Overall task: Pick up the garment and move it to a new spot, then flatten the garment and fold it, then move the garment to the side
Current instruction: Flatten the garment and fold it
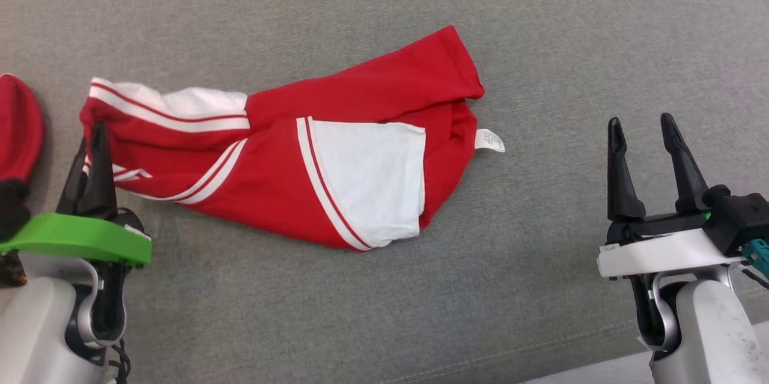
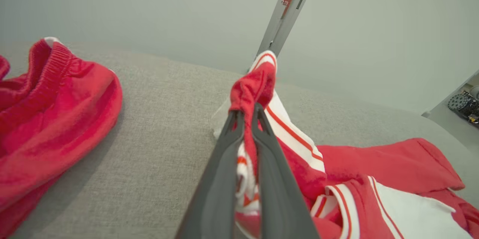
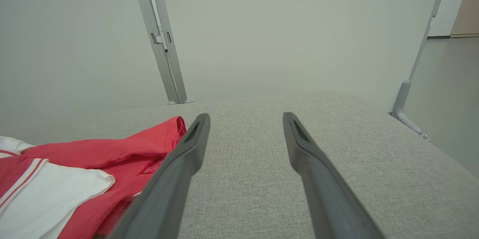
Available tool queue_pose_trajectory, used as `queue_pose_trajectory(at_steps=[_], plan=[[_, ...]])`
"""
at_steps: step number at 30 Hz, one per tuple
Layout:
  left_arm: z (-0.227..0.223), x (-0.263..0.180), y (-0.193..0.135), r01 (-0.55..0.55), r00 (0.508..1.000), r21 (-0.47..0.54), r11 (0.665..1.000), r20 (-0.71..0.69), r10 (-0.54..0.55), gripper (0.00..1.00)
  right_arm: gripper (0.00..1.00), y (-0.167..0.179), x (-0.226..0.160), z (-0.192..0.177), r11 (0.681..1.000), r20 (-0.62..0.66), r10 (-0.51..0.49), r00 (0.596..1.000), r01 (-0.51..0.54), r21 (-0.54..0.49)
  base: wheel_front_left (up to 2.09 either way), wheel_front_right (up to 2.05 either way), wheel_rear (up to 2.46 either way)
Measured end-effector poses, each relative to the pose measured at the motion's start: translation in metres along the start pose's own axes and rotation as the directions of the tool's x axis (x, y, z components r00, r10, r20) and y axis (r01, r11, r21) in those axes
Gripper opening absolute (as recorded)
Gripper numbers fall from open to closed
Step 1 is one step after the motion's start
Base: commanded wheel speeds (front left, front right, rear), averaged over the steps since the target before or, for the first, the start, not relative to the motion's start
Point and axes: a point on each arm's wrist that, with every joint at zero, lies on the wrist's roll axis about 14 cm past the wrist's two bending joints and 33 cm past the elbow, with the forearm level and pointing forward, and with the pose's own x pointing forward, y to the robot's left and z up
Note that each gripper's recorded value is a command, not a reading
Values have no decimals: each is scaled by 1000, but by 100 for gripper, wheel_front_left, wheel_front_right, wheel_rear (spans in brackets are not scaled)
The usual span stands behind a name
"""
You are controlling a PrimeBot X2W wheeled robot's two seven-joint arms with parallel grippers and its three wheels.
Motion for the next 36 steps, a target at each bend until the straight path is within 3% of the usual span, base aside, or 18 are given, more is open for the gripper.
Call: queue_pose_trajectory(at_steps=[1,2,6,10,16,21,27,32,36], plan=[[-4,-4,4,-13,1000,20,1000,-9,13,28,100,3,2,-1,1000,-1,9,1000,-9,1,0,0,0],[-8,-8,9,-29,999,25,999,-16,29,100,100,7,3,-2,1000,-1,21,1000,-21,2,0,0,0],[-5,-14,12,-51,999,134,990,9,50,100,100,17,8,0,999,9,49,999,-49,8,0,0,0],[8,-12,-10,-21,997,276,961,72,1,100,100,19,7,3,998,14,55,998,-55,5,0,0,0],[-9,-11,-35,41,997,359,932,41,-60,100,100,17,2,1,999,5,49,999,-49,0,0,0,0],[-30,7,-24,54,996,425,903,-86,-19,100,100,17,2,-2,999,-4,51,999,-51,-2,0,0,0],[-24,40,15,-22,987,521,853,-123,101,100,100,19,6,-12,998,-28,58,998,-58,-3,0,0,0],[-55,48,36,0,938,465,885,-307,161,100,100,15,9,-21,999,-49,46,998,-47,-9,0,0,0],[-76,46,39,45,899,418,907,-413,145,100,100,11,10,-24,999,-58,37,998,-38,-13,0,0,0]])
